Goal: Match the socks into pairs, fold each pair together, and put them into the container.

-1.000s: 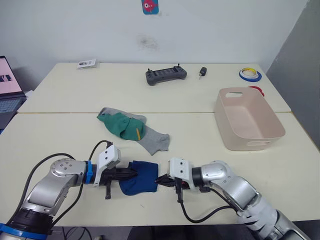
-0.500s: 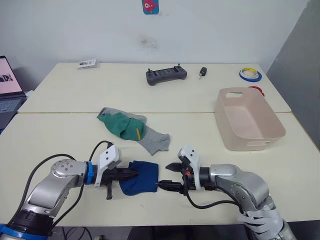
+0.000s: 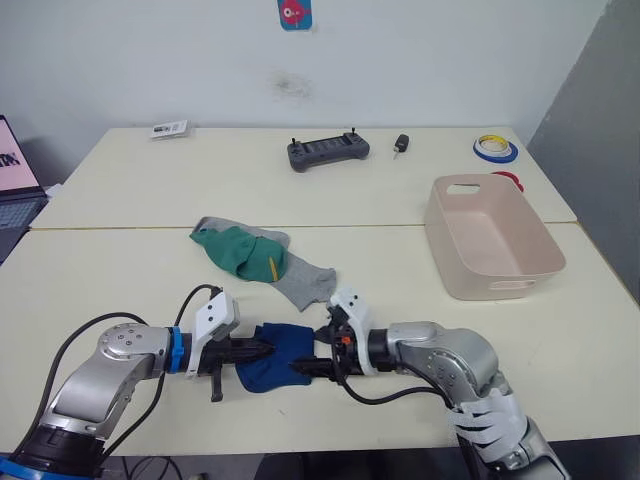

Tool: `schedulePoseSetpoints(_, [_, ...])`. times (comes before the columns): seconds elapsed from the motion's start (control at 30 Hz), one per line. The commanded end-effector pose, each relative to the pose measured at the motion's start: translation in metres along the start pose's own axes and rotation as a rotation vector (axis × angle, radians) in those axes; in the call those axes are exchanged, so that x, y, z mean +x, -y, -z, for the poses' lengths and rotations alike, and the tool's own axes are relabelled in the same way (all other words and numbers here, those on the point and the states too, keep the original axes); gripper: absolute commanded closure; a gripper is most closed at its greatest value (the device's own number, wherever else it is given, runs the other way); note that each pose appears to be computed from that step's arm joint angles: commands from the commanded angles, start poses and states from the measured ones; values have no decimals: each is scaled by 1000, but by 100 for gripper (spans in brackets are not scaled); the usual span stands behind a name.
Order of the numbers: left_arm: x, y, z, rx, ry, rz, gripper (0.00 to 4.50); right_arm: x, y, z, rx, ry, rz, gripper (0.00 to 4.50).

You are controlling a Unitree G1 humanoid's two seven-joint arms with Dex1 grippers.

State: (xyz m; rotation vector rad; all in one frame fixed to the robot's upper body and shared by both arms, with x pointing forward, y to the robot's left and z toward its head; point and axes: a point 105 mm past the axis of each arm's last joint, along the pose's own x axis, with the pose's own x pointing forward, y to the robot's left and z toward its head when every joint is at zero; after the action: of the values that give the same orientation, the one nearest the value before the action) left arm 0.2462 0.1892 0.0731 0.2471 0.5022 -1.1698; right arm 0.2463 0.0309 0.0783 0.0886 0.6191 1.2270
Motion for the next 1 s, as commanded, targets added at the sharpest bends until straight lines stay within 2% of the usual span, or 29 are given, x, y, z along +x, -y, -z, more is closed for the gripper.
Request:
schedulePoseSetpoints(0.03, [3, 4, 7, -25, -12, 8, 450, 10, -1, 3, 8, -24, -6, 19])
schedulePoseSetpoints(0.23, [2, 4, 9, -28, -16, 3, 450, 15, -1, -1, 28, -6, -19, 19])
schedulePoseSetpoints(0.3, [2, 4, 9, -29, -16, 1, 450, 16, 1, 0, 30, -6, -10, 58])
schedulePoseSetpoints(0.4, [1, 3, 9, -29, -16, -3, 450, 16, 5, 1, 25, -4, 5, 148])
schedulePoseSetpoints(0.67, [-1, 1, 9, -33, -8, -20, 450, 15, 2, -7, -33, 26, 5, 438])
schedulePoseSetpoints(0.83, [-3, -1, 6, -42, 13, -35, 450, 9, 6, -14, -76, 51, 28, 449])
schedulePoseSetpoints(1.0, [-14, -3, -8, -63, 62, -44, 450, -9, 10, -23, -146, 79, 66, 449])
